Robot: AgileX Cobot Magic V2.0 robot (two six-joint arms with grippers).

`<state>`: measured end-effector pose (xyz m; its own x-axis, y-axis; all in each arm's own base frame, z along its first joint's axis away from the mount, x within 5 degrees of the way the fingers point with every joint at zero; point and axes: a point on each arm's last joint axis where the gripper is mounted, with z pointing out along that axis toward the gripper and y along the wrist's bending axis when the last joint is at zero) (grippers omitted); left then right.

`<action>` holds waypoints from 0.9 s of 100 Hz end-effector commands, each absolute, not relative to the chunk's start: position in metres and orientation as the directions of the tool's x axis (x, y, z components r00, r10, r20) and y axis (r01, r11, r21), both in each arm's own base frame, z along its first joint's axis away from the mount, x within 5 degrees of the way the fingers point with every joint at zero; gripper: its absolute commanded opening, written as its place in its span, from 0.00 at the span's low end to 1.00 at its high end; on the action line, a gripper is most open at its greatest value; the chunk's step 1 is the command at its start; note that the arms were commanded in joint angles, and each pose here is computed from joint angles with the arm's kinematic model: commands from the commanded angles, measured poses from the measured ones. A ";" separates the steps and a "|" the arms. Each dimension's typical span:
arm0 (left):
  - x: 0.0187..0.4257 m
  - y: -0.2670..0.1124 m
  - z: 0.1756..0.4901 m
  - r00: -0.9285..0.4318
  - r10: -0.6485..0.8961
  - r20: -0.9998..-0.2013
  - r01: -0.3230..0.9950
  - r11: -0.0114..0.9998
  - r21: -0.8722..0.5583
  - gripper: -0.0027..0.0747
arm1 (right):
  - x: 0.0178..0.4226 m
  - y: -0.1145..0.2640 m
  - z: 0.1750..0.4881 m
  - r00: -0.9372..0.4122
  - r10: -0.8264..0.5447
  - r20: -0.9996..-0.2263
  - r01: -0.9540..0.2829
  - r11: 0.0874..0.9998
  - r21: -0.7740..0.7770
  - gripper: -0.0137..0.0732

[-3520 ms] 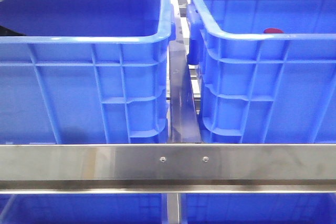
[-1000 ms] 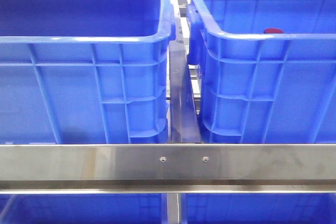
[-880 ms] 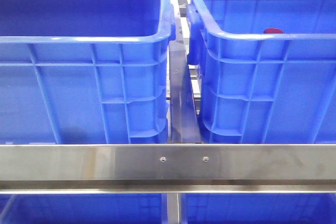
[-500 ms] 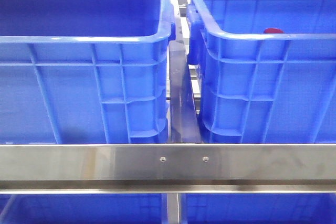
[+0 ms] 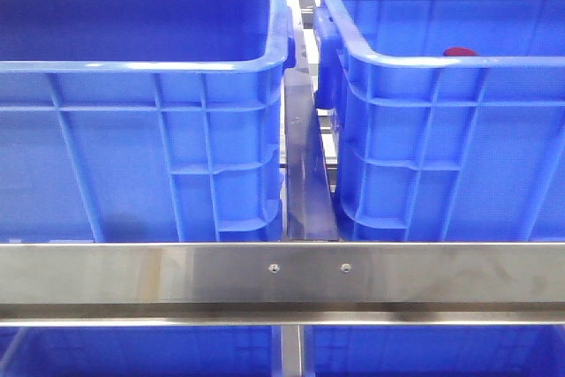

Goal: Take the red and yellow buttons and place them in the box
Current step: 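Carry the yellow button with the right gripper over the other bin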

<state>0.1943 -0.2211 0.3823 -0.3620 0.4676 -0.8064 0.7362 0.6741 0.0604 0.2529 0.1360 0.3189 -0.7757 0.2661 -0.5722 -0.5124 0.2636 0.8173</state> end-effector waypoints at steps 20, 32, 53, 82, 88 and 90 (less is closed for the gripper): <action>0.189 -0.219 0.408 -0.276 0.381 -0.883 0.742 0.668 0.056 0.01 | 0.253 0.138 0.344 -0.763 0.323 -0.560 -0.551 0.128 0.824 0.60; 0.189 -0.219 0.408 -0.274 0.382 -0.883 0.742 0.668 0.058 0.01 | 0.252 0.138 0.344 -0.764 0.320 -0.560 -0.553 0.123 0.824 0.43; 0.188 -0.218 0.408 -0.279 0.387 -0.879 0.741 0.668 0.059 0.14 | 0.252 0.138 0.344 -0.765 0.318 -0.561 -0.555 0.118 0.823 0.39; 0.188 -0.217 0.408 -0.276 0.394 -0.877 0.740 0.669 0.067 0.70 | 0.252 0.138 0.345 -0.763 0.318 -0.563 -0.557 0.119 0.822 0.39; 0.187 -0.216 0.409 -0.276 0.392 -0.878 0.740 0.670 0.067 0.70 | 0.252 0.138 0.345 -0.757 0.317 -0.572 -0.565 0.123 0.816 0.39; 0.186 -0.215 0.410 -0.276 0.392 -0.878 0.739 0.670 0.067 0.70 | 0.252 0.138 0.345 -0.755 0.317 -0.574 -0.567 0.124 0.814 0.39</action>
<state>0.1941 -0.2205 0.3830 -0.3582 0.4680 -0.8079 0.7358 0.6741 0.0643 0.2556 0.1385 0.3167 -0.7886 0.2429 -0.5648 -0.5158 0.2387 0.8228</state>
